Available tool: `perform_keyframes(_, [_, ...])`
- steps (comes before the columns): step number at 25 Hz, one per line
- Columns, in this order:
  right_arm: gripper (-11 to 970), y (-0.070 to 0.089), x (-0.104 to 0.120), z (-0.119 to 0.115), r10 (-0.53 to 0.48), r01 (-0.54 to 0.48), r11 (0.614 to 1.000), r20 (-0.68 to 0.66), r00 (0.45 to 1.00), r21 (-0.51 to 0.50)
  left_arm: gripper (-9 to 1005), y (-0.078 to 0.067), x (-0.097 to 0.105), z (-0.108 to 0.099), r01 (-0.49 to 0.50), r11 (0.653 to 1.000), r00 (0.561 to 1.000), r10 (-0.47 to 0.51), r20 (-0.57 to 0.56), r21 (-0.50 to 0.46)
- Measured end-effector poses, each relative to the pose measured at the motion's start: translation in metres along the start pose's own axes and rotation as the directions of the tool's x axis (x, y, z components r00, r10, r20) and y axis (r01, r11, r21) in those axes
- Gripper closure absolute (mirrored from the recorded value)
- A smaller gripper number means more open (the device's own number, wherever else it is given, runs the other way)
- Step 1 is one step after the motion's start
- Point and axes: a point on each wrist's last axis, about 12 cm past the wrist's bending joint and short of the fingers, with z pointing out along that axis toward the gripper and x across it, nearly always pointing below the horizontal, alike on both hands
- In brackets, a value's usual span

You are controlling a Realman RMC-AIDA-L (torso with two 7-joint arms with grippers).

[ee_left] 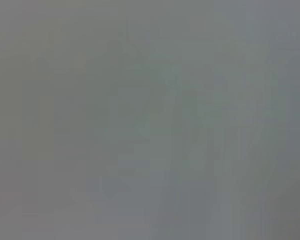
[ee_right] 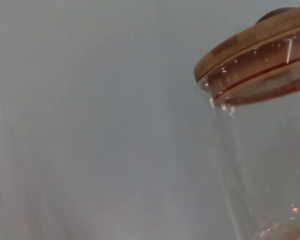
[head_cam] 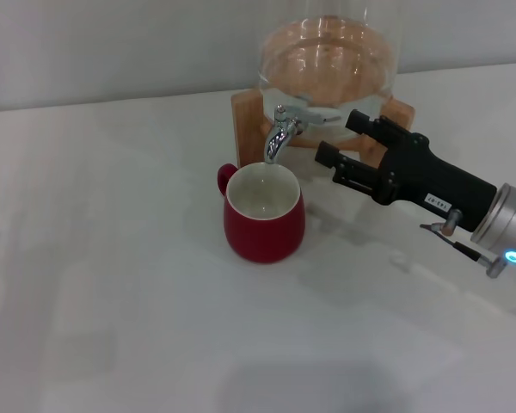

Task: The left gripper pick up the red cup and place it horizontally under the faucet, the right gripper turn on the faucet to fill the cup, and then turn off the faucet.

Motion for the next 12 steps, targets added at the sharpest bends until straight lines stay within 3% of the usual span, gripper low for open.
perform_keyframes(12, [87, 0.0012, -0.0025, 0.0083, 0.009, -0.009, 0.999, -0.005, 1.000, -0.033, 115, -0.0008, -0.0001, 0.0006, -0.001, 1.000, 1.000, 0.001, 0.000, 0.005])
